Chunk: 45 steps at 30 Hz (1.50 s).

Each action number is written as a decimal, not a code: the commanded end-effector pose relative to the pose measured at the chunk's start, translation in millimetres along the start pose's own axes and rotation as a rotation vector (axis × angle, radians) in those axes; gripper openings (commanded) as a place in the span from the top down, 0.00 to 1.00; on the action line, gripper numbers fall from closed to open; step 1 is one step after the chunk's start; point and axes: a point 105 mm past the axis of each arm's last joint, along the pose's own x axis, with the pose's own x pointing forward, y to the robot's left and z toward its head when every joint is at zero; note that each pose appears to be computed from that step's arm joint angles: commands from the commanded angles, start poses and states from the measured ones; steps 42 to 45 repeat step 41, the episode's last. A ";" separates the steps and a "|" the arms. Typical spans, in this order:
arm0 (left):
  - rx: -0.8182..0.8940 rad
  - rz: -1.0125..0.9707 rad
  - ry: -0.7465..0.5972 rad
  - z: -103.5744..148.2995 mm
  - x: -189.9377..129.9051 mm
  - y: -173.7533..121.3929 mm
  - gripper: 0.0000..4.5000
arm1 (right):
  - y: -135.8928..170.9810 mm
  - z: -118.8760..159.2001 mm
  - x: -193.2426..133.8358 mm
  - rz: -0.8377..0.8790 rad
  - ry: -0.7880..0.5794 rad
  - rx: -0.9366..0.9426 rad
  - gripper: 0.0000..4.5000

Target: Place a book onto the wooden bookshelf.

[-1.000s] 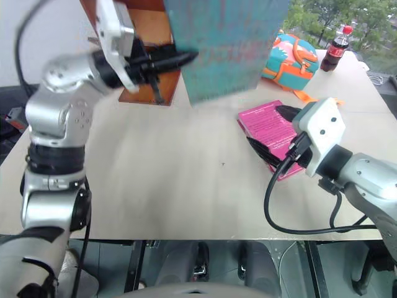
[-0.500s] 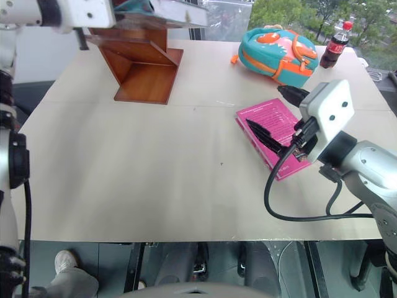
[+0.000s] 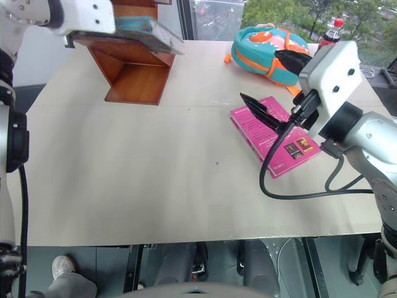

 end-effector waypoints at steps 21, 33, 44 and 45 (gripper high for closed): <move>-0.922 -0.327 -1.035 134.2 -63.5 -127.9 0.41 | 19.7 -51.9 -29.2 0.057 0.221 0.056 0.00; -1.161 -0.387 -0.800 101.6 -47.9 -227.5 0.26 | 30.3 -111.1 -142.4 -0.023 0.650 0.201 0.00; -1.113 -0.435 -0.716 72.7 -62.0 -238.0 0.07 | 24.6 -104.0 -176.2 -0.059 0.738 0.188 0.00; -1.113 -0.435 -0.716 72.7 -62.0 -238.0 0.07 | 24.6 -104.0 -176.2 -0.059 0.738 0.188 0.00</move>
